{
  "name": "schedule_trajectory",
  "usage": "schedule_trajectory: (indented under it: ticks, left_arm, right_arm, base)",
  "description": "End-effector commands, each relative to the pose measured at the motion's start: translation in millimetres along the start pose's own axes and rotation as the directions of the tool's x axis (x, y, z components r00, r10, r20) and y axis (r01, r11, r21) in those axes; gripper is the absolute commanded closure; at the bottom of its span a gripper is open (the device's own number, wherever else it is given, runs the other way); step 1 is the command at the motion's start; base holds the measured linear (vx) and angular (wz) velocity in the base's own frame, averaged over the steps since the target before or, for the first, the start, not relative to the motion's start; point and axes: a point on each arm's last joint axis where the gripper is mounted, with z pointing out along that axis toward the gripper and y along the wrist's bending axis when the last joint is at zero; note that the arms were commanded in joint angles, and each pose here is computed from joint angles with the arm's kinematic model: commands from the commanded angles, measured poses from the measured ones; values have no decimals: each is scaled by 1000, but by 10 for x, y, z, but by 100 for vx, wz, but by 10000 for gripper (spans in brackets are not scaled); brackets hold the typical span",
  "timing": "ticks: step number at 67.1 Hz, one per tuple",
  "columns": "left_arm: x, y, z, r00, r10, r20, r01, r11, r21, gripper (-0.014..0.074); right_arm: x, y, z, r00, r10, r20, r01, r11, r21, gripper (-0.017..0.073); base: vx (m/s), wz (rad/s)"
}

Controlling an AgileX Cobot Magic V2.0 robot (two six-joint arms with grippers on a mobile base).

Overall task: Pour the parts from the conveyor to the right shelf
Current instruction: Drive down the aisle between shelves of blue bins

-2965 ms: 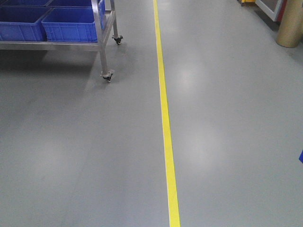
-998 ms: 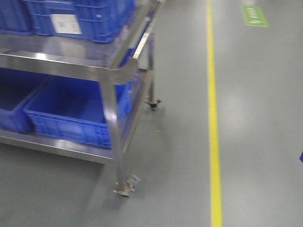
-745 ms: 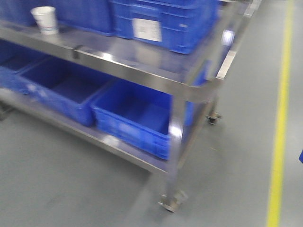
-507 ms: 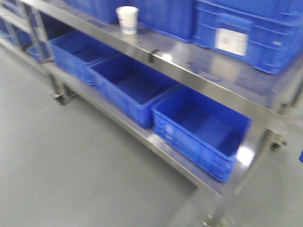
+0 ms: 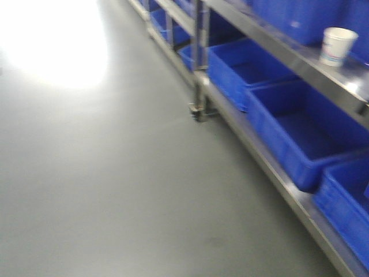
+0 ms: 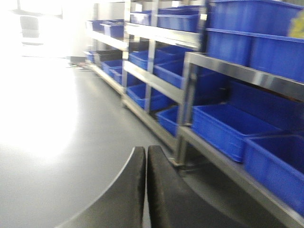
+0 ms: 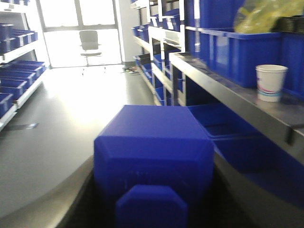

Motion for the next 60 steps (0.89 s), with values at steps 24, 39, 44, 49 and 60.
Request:
schedule_trajectory:
  ticks: [24, 39, 44, 49, 60]
  left_arm:
    - [4, -3, 2, 998, -14, 58, 13, 1000, 15, 600]
    - [4, -3, 2, 998, -14, 58, 13, 1000, 15, 600]
    - [4, -3, 2, 998, -14, 58, 13, 1000, 15, 600]
    - [4, -3, 2, 998, -14, 58, 13, 1000, 15, 600]
    - [4, -3, 2, 998, -14, 58, 13, 1000, 15, 600]
  right_arm:
    - [-157, 4, -9, 995, -15, 94, 15, 1000, 0, 564]
    - [-157, 4, -9, 995, -15, 94, 15, 1000, 0, 564]
    - [-157, 4, -9, 995, -15, 94, 15, 1000, 0, 564]
    - [-157, 4, -9, 995, -15, 94, 15, 1000, 0, 564]
    - [-157, 4, -9, 995, -15, 94, 15, 1000, 0, 564]
  base:
    - [9, 81]
    - [15, 39]
    - [21, 19]
    - [26, 11]
    - [34, -3]
